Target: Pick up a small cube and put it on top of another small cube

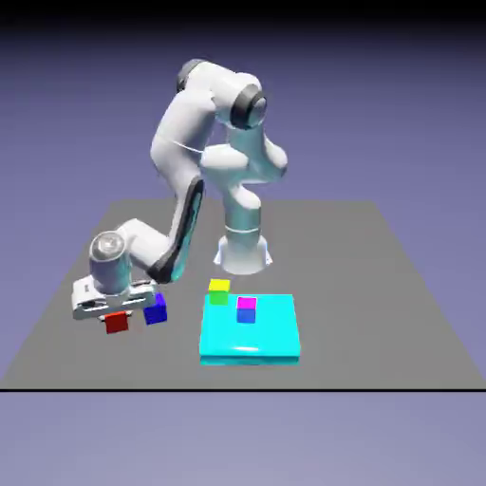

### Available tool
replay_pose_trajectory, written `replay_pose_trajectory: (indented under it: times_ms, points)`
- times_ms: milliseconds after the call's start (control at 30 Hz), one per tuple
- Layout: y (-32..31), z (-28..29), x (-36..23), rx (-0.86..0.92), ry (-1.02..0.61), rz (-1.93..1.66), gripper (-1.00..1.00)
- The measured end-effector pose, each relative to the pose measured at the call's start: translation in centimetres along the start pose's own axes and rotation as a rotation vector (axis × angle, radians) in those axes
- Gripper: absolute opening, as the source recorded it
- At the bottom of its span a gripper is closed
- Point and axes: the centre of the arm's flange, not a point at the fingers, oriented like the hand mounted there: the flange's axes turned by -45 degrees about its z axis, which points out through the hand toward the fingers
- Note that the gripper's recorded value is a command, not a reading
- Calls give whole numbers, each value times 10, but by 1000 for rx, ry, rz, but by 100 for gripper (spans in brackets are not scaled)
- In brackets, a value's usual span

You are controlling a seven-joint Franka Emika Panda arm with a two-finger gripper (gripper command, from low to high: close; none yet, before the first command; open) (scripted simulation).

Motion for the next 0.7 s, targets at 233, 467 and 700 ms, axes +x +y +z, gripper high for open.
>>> replay_pose_trajectory:
  times_ms: [233, 467, 700]
  points:
    - [-54, -31, -23, 66, 7, 111, -100]
    - [-90, -34, -39, 82, 1, 179, -100]
    - [-94, 21, -33, 79, 0, 179, 100]
